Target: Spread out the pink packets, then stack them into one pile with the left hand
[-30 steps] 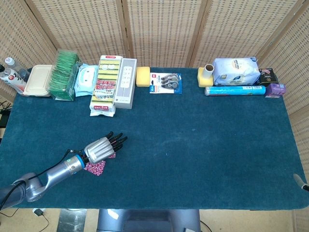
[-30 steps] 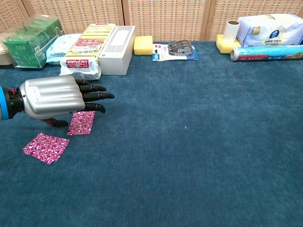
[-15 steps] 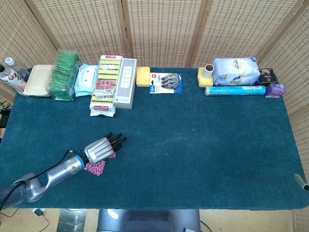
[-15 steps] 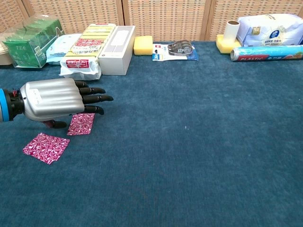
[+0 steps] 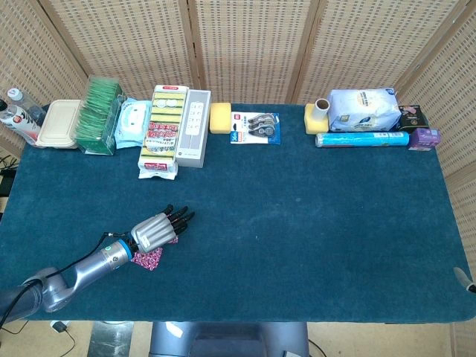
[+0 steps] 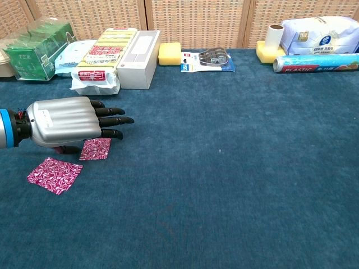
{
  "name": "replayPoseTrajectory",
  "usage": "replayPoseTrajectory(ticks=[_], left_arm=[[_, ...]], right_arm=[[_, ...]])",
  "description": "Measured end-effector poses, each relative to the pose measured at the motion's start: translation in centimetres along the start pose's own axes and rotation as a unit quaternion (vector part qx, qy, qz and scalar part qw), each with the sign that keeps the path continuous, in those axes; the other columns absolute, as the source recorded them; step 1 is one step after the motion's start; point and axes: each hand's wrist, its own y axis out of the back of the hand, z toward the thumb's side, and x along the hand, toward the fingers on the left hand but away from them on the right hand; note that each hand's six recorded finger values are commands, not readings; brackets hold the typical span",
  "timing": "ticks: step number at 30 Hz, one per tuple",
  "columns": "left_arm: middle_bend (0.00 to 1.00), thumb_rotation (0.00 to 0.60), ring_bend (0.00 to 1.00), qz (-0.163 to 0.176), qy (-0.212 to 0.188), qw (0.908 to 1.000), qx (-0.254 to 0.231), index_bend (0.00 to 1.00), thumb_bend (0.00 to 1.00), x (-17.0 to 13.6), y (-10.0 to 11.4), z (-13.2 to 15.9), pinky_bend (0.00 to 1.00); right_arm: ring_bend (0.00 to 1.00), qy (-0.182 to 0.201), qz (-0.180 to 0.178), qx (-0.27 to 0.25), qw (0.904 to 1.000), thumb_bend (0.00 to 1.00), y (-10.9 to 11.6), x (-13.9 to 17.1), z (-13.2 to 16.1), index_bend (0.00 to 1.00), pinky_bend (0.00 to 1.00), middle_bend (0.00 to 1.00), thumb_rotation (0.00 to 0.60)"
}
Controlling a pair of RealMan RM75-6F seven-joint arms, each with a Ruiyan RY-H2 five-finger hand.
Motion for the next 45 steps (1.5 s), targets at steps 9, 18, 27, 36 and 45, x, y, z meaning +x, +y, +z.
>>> replayPoseTrajectory(ticks=[9, 18, 27, 36, 45], left_arm=[[0.0, 0.6, 0.0, 0.006, -0.002, 1.0, 0.005, 0.37, 0.25, 0.2, -0.1, 0.4, 0.27], [0.0, 0.6, 0.0, 0.017, -0.001, 0.9999, 0.002, 0.44, 0.25, 0.0, 0.1, 0.4, 0.28], [0.0, 0.6, 0.0, 0.018, 0.002, 0.9998, 0.003, 0.5, 0.25, -0.1, -0.2, 0.3, 0.29], [0.0, 0.6, 0.0, 0.029, 0.012, 0.9995, -0.004, 0.51, 0.25, -0.3, 0.5, -0.3, 0.3], [0.0, 0.6, 0.0, 0.014, 0.053, 0.9962, -0.068, 0.51, 0.25, -0.7, 2.4, -1.0, 0.3]], right_arm=[[0.0, 0.002, 0.003, -0.003, 1.0, 0.23, 0.0, 0.0, 0.1, 0.18, 0.0, 0.05, 0.6], [0.0, 0.003, 0.003, -0.004, 1.0, 0.23, 0.0, 0.0, 0.0, 0.18, 0.0, 0.05, 0.6], [0.0, 0.002, 0.002, -0.001, 1.0, 0.23, 0.0, 0.0, 0.0, 0.18, 0.0, 0.05, 0.6], [0.0, 0.002, 0.002, -0.001, 1.0, 0.23, -0.1, 0.0, 0.0, 0.18, 0.0, 0.05, 0.6], [0.0, 0.002, 0.005, -0.001, 1.0, 0.23, -0.1, 0.0, 0.0, 0.18, 0.0, 0.05, 0.6]])
